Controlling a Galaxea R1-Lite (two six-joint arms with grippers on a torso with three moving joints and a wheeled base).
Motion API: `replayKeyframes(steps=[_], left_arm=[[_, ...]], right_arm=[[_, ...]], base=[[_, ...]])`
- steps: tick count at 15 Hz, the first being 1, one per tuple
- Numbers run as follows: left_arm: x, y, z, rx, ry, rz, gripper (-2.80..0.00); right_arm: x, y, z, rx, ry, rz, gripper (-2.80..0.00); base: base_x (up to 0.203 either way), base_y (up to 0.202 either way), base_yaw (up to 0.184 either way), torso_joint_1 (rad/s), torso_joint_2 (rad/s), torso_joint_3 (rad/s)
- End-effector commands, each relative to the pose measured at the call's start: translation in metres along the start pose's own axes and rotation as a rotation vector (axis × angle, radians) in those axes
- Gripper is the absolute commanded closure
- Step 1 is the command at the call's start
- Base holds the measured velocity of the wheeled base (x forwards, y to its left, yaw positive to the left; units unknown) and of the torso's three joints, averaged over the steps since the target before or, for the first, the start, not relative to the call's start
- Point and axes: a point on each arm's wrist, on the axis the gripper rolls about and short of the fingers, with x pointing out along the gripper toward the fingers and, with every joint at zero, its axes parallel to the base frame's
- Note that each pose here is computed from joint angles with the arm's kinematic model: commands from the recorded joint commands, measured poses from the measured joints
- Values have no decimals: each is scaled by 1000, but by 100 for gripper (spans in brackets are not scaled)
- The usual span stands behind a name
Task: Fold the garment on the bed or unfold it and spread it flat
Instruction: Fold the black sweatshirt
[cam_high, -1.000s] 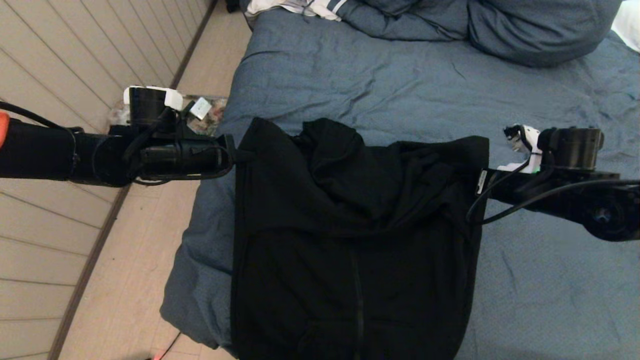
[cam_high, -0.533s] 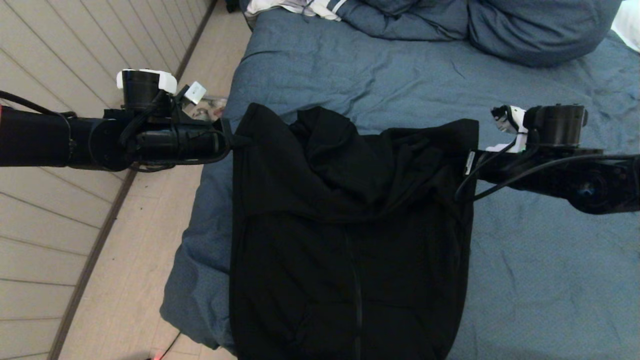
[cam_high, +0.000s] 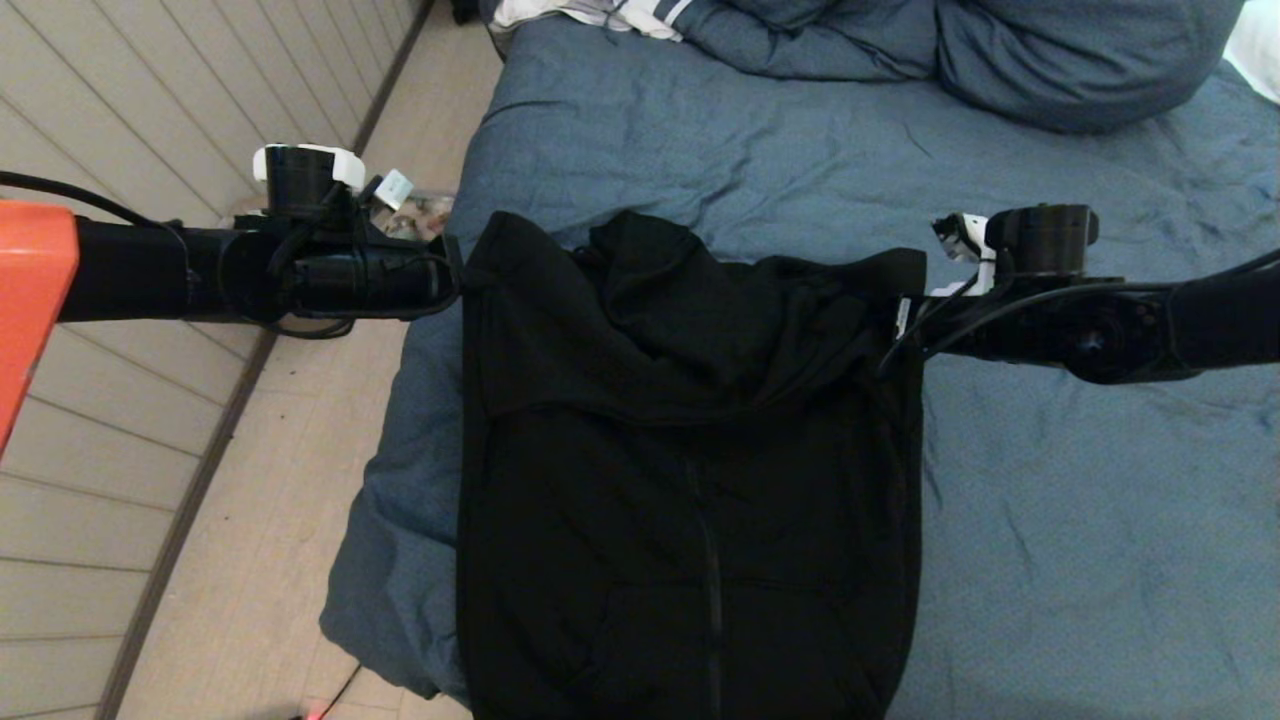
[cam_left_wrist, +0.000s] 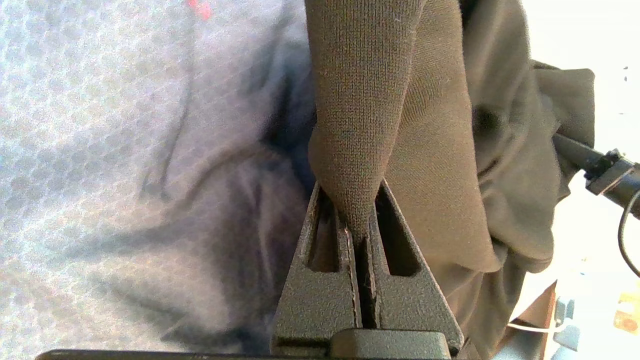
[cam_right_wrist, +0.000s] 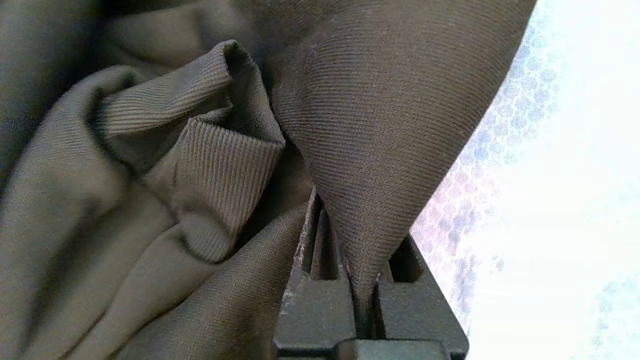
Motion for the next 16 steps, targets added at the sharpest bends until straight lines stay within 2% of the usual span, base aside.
replayKeyframes(steps=[1, 3, 4, 5, 10, 13, 16], left_arm=[[6, 6, -2, -13, 17, 7, 0], [8, 7, -3, -10, 24, 7, 0], [7, 7, -4, -12, 30, 10, 0], [7, 8, -5, -18, 39, 14, -280], [-1, 12, -6, -34, 49, 35, -280], [-39, 2, -2, -42, 35, 58, -280], [-84, -19, -13, -39, 39, 70, -280]], right_arm=[[10, -1, -5, -6, 14, 1, 0], [12, 2, -7, -9, 19, 5, 0], [13, 1, -8, -8, 21, -4, -280], [14, 1, -9, -7, 21, -11, -280], [9, -3, -10, -2, 27, -19, -280], [-22, -6, -5, 5, 21, -24, -280], [-71, -14, 1, 16, -4, -24, -280]], base=[[0, 0, 0, 0, 0, 0], [0, 0, 0, 0, 0, 0], [0, 0, 0, 0, 0, 0], [0, 0, 0, 0, 0, 0], [0, 0, 0, 0, 0, 0], [0, 0, 0, 0, 0, 0], [0, 0, 0, 0, 0, 0]])
